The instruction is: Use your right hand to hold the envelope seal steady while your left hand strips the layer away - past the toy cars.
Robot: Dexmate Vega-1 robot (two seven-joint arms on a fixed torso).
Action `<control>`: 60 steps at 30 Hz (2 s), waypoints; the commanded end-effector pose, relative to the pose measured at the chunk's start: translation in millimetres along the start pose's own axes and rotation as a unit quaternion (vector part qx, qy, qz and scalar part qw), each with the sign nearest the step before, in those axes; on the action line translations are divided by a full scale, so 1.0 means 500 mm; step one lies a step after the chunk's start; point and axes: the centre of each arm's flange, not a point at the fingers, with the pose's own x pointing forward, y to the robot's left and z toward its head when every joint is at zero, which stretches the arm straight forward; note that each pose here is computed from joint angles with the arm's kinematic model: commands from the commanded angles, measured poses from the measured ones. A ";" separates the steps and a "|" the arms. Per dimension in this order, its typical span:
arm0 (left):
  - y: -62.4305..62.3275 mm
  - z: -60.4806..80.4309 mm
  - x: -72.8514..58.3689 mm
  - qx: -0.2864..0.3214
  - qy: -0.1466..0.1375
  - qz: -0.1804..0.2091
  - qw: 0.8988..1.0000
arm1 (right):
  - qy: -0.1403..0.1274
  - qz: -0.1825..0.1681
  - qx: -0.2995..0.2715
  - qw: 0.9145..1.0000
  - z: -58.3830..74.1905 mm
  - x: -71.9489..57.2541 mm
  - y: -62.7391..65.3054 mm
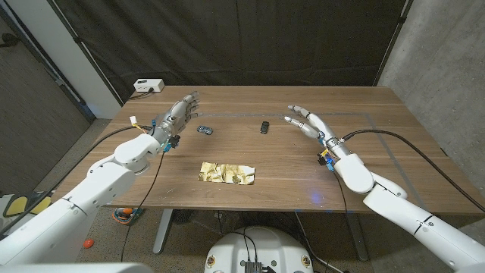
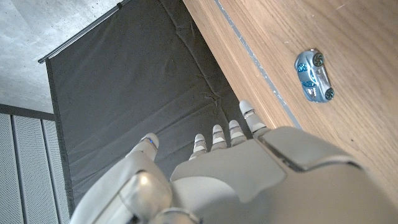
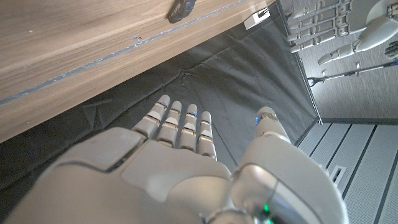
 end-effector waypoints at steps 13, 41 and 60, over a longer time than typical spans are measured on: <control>0.060 0.045 -0.074 0.163 0.009 -0.022 0.986 | -0.001 0.004 -0.079 0.997 0.036 -0.032 0.067; 0.124 0.069 -0.171 0.274 0.133 0.021 0.952 | -0.024 0.031 -0.133 0.990 0.066 -0.046 0.148; 0.146 0.066 -0.184 0.304 0.163 0.051 0.937 | -0.023 0.049 -0.165 0.985 0.062 -0.039 0.211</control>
